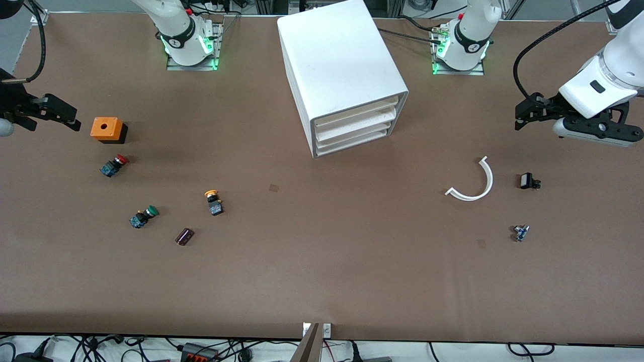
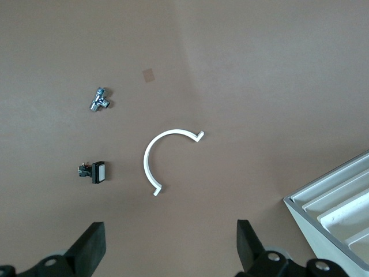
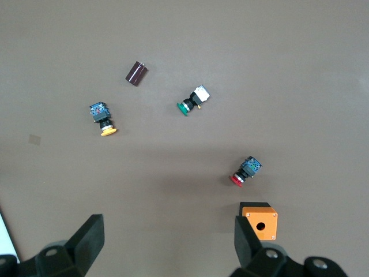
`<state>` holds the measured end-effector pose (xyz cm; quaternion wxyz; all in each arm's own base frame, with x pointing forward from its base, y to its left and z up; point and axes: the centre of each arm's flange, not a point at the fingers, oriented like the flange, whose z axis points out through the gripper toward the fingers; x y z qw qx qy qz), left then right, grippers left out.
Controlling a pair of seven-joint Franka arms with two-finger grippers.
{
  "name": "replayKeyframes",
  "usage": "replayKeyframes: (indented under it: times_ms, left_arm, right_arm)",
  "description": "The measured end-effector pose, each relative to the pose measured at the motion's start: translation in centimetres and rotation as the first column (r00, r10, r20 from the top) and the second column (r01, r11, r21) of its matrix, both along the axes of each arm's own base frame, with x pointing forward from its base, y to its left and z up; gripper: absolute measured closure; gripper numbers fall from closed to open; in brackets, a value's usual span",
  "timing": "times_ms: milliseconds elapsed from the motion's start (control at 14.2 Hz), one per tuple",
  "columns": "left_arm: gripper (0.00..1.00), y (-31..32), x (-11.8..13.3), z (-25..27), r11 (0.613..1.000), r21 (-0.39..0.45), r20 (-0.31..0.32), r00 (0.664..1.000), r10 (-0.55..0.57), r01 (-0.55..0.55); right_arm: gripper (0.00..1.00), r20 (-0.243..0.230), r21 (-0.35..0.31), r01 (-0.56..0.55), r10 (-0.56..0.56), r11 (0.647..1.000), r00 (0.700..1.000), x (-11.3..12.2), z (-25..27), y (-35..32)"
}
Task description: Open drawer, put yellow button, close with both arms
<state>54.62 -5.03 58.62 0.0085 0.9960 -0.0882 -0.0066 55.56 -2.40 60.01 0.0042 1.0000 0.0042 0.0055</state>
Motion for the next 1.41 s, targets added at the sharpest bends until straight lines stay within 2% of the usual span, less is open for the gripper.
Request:
replayKeyframes:
  times_ms: [422, 984, 1195, 1406]
  left_arm:
    - [0.00, 0.0, 0.0, 0.0, 1.000, 0.000, 0.000, 1.000, 0.000, 0.000]
    - [0.00, -0.2, 0.0, 0.0, 1.000, 0.000, -0.001, 1.000, 0.004, -0.004]
    - [0.00, -1.9, -0.7, -0.9, 1.000, -0.007, -0.069, 0.997, -0.027, 0.026]
    - [0.00, -5.8, -2.2, -2.9, 0.995, -0.064, -0.213, 0.973, -0.093, 0.081]
  right_arm:
    - [0.00, -0.002, -0.008, -0.001, 0.001, 1.000, 1.000, 0.1, -0.3, -0.1]
    - [0.00, -0.045, -0.022, -0.003, 0.002, 1.000, 0.999, 1.6, -3.5, -0.1]
    - [0.00, -0.079, -0.024, -0.014, 0.012, 1.000, 0.997, 2.4, -5.7, 0.5]
    - [0.00, -0.110, -0.030, -0.050, 0.046, 0.998, 0.993, 4.0, -9.2, 2.6]
